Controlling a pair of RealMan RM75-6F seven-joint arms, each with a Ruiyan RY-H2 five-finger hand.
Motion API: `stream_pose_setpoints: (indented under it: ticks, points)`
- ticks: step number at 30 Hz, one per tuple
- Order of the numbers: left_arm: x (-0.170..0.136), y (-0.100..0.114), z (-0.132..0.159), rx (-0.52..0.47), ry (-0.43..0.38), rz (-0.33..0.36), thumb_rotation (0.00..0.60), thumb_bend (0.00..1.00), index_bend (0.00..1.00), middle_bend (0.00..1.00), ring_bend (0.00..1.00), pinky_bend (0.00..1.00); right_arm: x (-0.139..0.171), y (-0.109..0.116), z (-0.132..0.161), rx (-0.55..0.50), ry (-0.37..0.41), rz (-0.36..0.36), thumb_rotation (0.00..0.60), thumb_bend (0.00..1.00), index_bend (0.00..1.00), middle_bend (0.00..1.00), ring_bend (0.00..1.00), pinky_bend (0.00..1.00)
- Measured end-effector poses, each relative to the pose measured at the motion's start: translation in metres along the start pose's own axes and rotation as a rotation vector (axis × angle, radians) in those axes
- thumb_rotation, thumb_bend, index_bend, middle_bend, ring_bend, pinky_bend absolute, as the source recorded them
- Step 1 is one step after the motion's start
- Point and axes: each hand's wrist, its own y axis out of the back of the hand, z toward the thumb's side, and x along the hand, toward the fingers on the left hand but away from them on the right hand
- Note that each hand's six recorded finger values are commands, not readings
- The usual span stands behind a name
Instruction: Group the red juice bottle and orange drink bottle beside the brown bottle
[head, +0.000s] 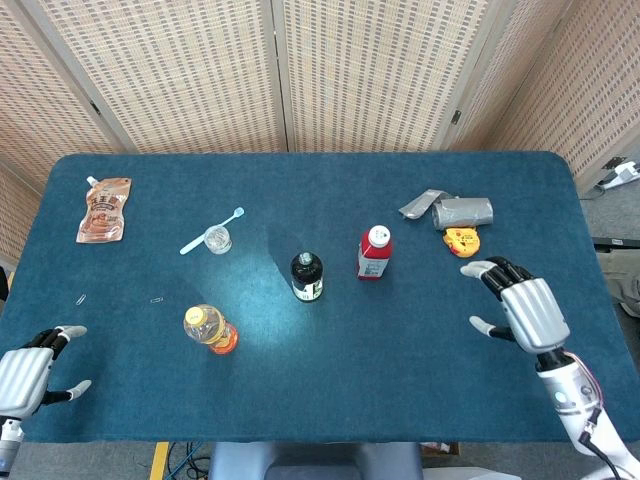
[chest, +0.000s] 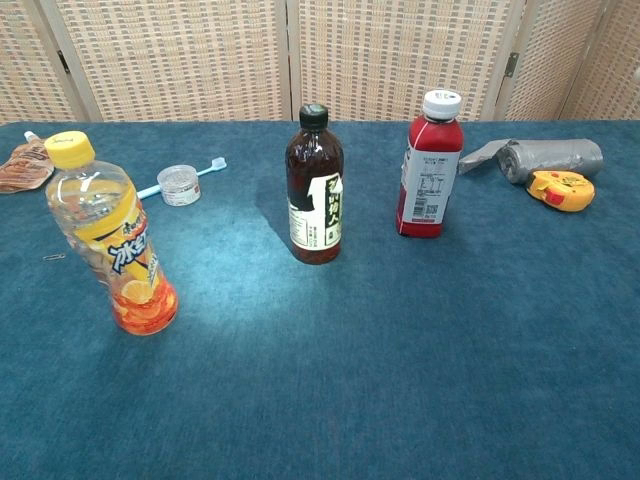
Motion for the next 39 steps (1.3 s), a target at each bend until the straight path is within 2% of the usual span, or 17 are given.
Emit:
stream_pose_setpoints:
  ticks: [5,10,15,19,27,39]
  points:
    - [0.004,-0.003,0.015,-0.094,-0.039,-0.007,0.600,0.05,0.22,0.21,0.24,0.44,0.041,0.015,-0.006,0.004,-0.034,-0.033,0.600,0.08,0.33,0.33,0.22,0.41]
    - [0.014,-0.010,0.030,-0.167,-0.070,-0.047,0.600,0.05,0.13,0.14,0.23,0.44,0.073,0.027,-0.009,-0.011,-0.050,-0.061,0.600,0.08,0.33,0.34,0.23,0.41]
    - [0.034,-0.016,0.047,-0.226,-0.088,-0.081,0.600,0.05,0.05,0.06,0.15,0.41,0.094,0.035,-0.009,-0.040,-0.045,-0.081,0.600,0.08,0.33,0.34,0.23,0.41]
    - [0.046,-0.022,0.059,-0.285,-0.091,-0.112,0.600,0.05,0.00,0.02,0.11,0.37,0.100,0.037,-0.012,-0.055,-0.046,-0.086,0.600,0.08,0.34,0.34,0.23,0.41]
    - [0.061,-0.022,0.091,-0.433,-0.153,-0.133,0.600,0.05,0.00,0.01,0.11,0.36,0.103,0.041,-0.013,-0.074,-0.040,-0.086,0.600,0.08,0.34,0.34,0.23,0.41]
    - [0.070,-0.024,0.130,-0.541,-0.221,-0.187,0.600,0.05,0.01,0.01,0.12,0.36,0.100,0.035,-0.015,-0.090,-0.041,-0.059,0.600,0.08,0.35,0.34,0.23,0.41]
